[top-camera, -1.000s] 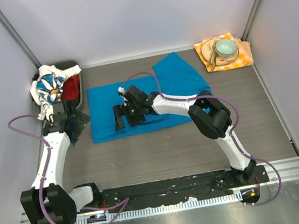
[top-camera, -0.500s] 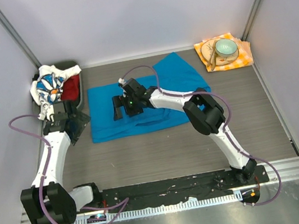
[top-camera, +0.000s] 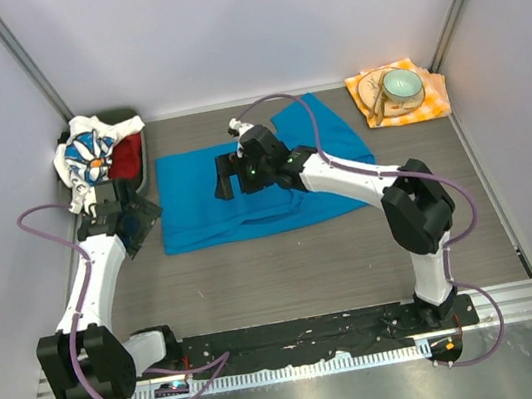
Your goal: Fold and stack the t-shirts
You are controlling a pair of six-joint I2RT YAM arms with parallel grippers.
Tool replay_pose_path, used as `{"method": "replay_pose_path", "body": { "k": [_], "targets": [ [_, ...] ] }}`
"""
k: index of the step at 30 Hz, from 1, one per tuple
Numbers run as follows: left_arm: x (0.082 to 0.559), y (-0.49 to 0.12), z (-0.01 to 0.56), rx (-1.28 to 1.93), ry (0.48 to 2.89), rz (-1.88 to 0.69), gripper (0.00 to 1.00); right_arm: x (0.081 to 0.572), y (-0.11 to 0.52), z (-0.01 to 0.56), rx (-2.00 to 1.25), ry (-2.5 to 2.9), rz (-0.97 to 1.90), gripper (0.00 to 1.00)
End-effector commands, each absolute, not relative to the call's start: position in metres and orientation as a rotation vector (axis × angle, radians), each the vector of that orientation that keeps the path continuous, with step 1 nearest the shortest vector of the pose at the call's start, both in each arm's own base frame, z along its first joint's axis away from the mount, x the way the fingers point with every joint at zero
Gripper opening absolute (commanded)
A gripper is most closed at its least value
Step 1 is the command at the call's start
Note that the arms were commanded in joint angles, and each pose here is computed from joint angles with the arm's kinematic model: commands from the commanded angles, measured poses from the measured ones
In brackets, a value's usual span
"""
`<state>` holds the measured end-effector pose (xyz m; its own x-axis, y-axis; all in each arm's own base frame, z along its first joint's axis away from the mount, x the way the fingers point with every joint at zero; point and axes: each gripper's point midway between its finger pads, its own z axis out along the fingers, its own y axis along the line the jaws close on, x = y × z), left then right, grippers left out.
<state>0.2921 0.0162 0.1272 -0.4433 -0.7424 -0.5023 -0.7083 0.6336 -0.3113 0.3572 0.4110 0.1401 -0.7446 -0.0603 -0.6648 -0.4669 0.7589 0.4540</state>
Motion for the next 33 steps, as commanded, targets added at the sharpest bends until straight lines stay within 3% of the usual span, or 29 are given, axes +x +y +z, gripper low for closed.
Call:
{"method": "replay_pose_path", "body": {
  "k": [1, 33],
  "targets": [
    [0.298, 0.016, 0.131, -1.107, 2.226, -0.096, 0.91, 0.341, 0.398, 0.138, -0.399, 2.312, 0.821, 0.98],
    [0.298, 0.016, 0.13, -1.109, 2.226, -0.096, 0.91, 0.295, 0.419, 0.087, -0.434, 2.418, 0.897, 0.98]
  ]
}}
